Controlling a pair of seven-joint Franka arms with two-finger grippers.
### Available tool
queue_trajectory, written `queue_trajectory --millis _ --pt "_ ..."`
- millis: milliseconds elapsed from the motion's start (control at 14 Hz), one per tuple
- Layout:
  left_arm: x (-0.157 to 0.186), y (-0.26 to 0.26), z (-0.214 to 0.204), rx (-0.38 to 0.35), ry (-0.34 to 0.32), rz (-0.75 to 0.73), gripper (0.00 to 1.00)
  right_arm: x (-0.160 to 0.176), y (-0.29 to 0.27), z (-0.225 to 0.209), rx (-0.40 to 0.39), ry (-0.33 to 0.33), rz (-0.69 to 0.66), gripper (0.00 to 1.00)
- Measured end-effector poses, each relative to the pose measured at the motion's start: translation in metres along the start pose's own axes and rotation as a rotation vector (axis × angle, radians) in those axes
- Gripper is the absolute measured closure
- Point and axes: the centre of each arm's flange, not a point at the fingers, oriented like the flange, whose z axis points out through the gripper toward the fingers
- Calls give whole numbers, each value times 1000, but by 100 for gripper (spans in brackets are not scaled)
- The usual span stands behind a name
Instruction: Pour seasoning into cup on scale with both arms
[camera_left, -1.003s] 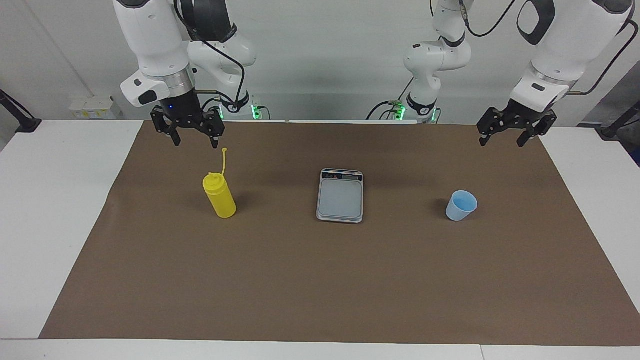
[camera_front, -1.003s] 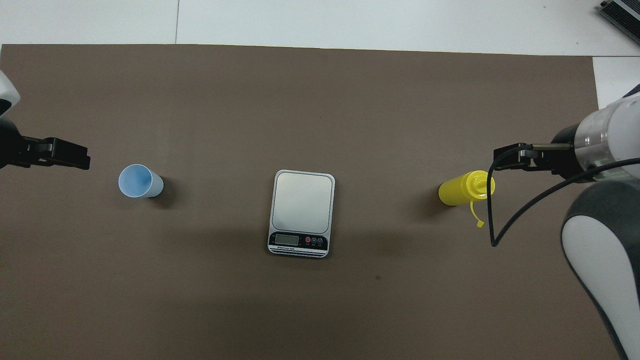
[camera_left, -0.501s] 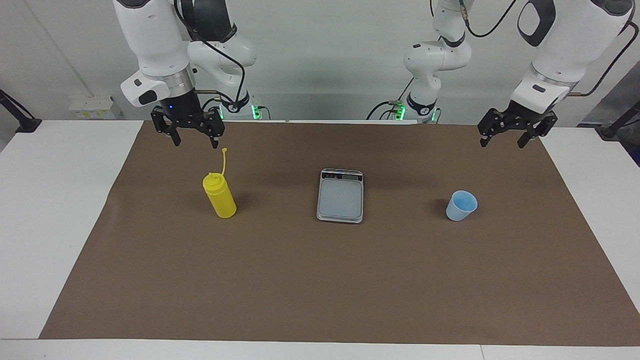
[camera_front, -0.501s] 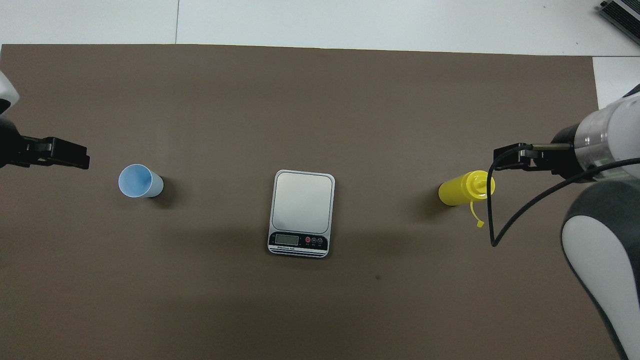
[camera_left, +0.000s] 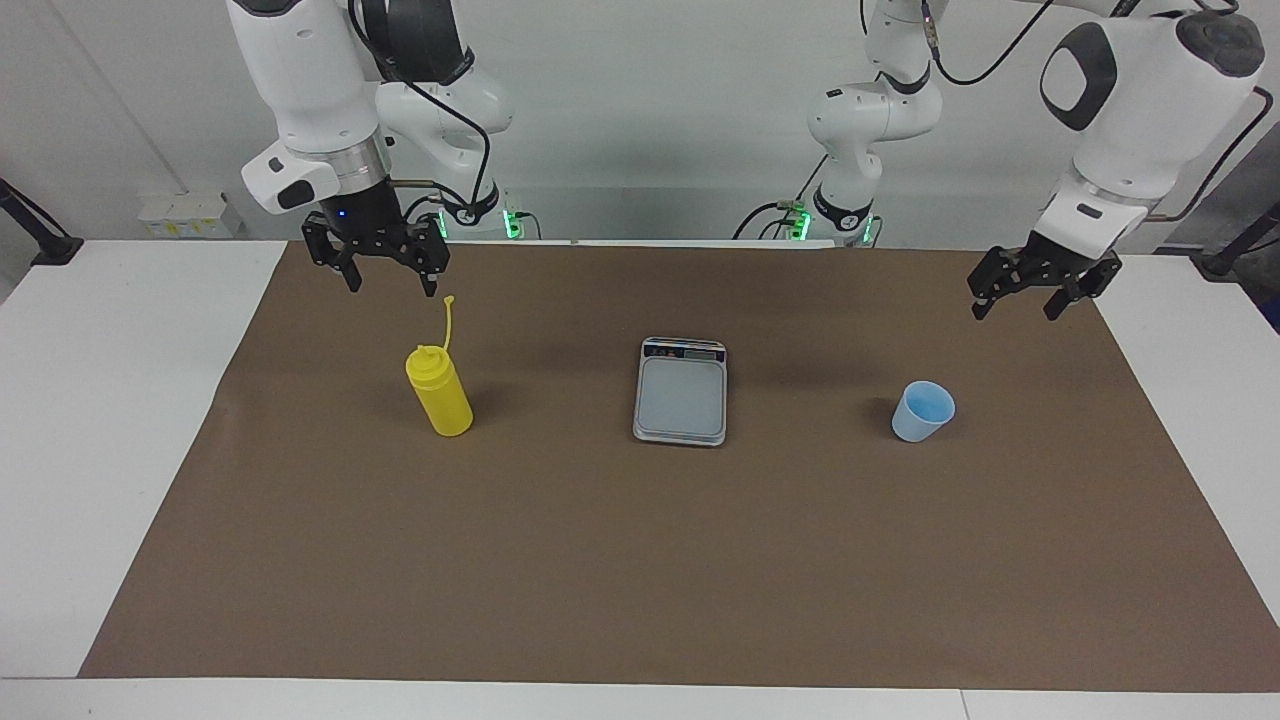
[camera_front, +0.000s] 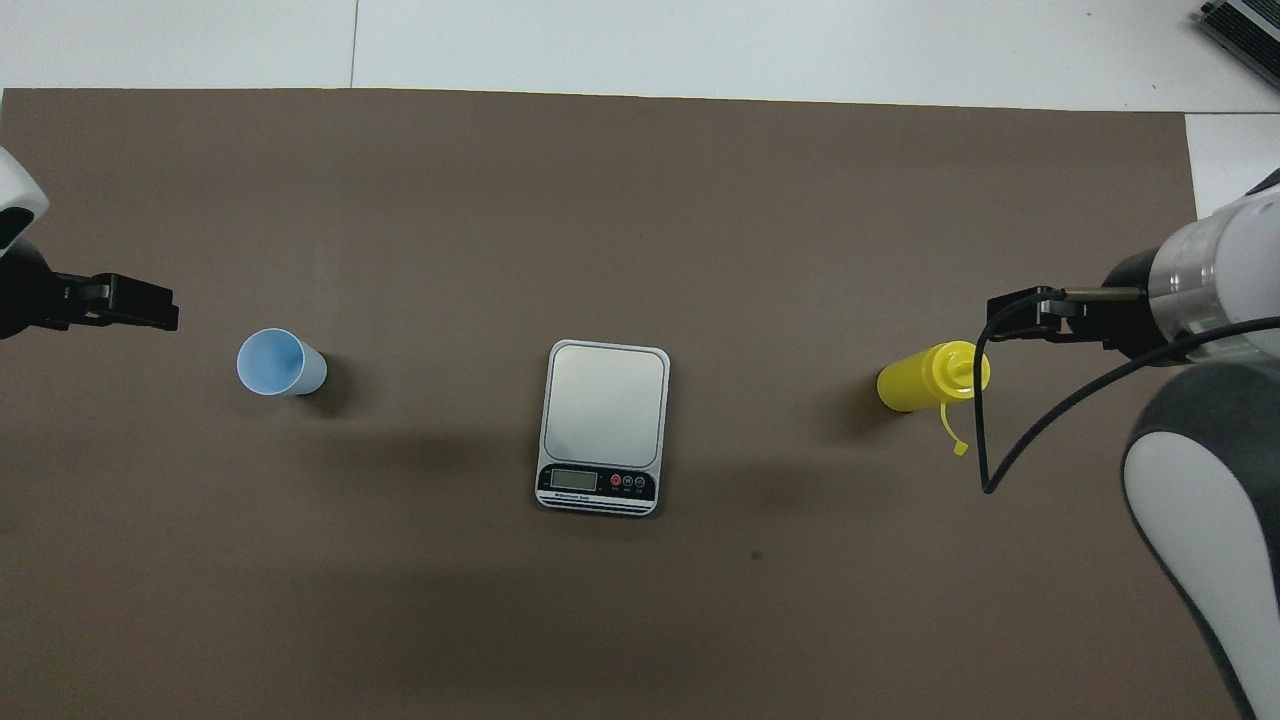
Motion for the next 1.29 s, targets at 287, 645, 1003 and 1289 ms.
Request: queue_trajectory --millis 287,645,1003,1289 --pt "3 -19 82 -5 13 -65 0 0 0 0 0 0 0 0" --pt "-16 -15 147 -6 34 -122 0 0 0 0 0 0 0 0" --pt "-29 -12 182 -10 53 -179 0 0 0 0 0 0 0 0" --pt "-26 -9 205 -18 44 -193 8 0 0 0 0 0 0 0"
